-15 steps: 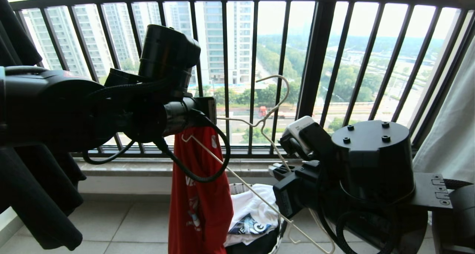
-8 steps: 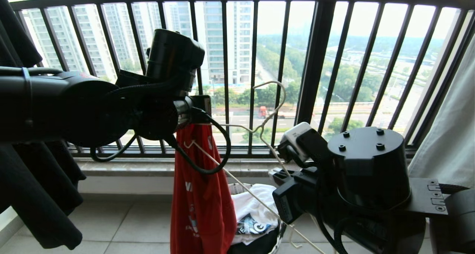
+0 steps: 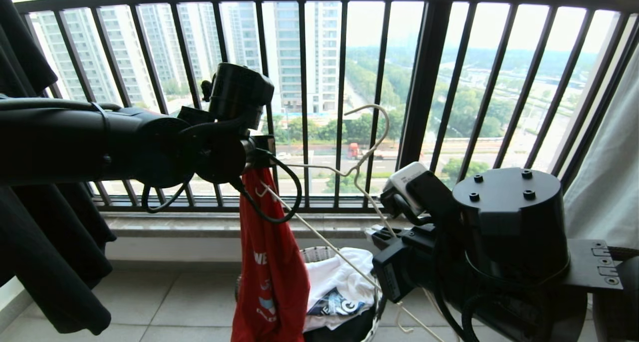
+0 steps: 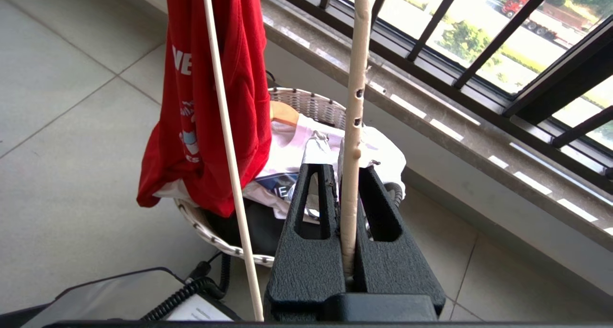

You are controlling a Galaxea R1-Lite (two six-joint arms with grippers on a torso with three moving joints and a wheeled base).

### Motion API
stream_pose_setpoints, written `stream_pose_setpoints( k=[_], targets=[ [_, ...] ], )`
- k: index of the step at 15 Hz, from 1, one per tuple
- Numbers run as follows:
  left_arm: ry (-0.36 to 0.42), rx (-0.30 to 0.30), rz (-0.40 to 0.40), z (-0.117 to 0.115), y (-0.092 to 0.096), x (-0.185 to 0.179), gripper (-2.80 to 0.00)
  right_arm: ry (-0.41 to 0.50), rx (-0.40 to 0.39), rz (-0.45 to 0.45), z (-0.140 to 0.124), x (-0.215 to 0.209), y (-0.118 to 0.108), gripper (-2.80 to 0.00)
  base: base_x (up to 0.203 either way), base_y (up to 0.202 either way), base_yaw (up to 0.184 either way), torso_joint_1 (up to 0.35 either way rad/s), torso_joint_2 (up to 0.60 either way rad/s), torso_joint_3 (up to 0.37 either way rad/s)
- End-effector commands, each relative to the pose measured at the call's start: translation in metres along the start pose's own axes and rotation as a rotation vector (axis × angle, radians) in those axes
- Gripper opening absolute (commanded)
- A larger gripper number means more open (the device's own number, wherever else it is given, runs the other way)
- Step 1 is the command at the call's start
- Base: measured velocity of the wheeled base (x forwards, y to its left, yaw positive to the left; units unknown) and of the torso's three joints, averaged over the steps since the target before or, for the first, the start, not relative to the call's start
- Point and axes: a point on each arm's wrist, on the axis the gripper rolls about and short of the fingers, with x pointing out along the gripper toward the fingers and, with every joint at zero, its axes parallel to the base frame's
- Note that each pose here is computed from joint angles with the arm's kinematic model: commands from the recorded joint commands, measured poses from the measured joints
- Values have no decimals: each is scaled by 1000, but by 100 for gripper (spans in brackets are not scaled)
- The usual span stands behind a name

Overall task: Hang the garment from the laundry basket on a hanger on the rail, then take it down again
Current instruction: Hang the clothes on the clothes rack

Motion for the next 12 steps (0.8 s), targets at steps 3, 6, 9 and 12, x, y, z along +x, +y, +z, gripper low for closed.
stream_pose_setpoints(
  k=[3, 6, 9, 12],
  targets=[
    [24, 25, 13, -9, -4, 10, -280, 36, -67, 6, -10, -3, -1, -280, 0, 0, 0, 0, 0, 0],
    [27, 28, 12, -10, -4, 10, -280, 40, -98, 15, -13, -6, -2, -280, 0, 0, 0, 0, 0, 0],
    [43, 40, 19, -17, -7, 18, -280, 50, -124, 39, -17, -9, -1, -280, 0, 0, 0, 0, 0, 0],
    [41, 37, 18, -16, -8, 18, -280, 60, -190, 96, -26, -16, -1, -280, 0, 0, 0, 0, 0, 0]
  ],
)
